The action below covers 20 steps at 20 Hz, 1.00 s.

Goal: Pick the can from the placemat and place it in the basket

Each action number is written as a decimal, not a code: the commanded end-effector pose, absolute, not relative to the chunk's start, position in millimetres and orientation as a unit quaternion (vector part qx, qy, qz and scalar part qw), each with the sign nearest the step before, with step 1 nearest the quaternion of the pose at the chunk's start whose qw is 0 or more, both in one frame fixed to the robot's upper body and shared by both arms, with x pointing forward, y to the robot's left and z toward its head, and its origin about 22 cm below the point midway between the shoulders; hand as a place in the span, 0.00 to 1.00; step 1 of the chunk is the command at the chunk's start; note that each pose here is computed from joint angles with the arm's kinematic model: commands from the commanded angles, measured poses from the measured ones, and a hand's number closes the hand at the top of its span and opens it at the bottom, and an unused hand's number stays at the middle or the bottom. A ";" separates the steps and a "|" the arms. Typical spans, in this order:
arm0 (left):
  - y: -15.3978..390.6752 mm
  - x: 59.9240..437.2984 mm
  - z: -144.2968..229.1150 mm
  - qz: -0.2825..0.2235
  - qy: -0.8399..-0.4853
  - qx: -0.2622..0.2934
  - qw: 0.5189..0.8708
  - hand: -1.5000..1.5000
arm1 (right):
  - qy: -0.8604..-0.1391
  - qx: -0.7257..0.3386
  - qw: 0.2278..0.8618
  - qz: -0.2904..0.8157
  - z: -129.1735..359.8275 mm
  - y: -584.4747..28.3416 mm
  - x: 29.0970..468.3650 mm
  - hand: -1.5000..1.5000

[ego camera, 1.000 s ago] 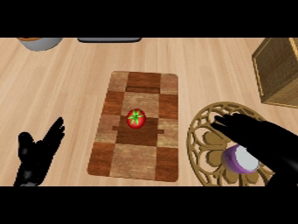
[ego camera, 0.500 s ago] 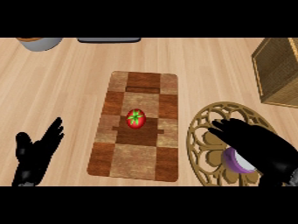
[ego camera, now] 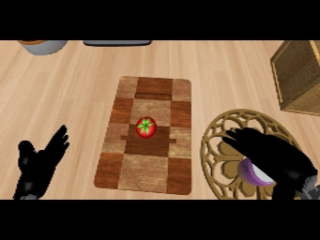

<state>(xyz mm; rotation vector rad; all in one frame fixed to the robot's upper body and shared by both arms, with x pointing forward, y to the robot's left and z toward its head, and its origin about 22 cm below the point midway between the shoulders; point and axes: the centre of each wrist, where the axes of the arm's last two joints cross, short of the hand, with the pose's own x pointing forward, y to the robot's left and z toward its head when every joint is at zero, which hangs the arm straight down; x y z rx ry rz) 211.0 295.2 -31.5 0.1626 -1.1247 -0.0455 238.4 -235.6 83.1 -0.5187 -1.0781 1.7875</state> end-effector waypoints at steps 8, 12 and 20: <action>293.1 209.6 -40.0 -0.015 -0.480 0.068 0.874 0.50 | -0.457 -0.226 0.404 0.760 73.4 -228.5 231.2 1.00; 292.0 188.8 -57.0 -0.016 -0.486 0.081 0.870 0.50 | -0.460 -0.243 0.388 0.761 67.2 -231.3 247.7 1.00; 303.3 187.1 -52.0 -0.012 -0.488 0.081 0.869 0.50 | -0.398 -0.350 0.617 0.583 33.6 -204.9 258.1 1.00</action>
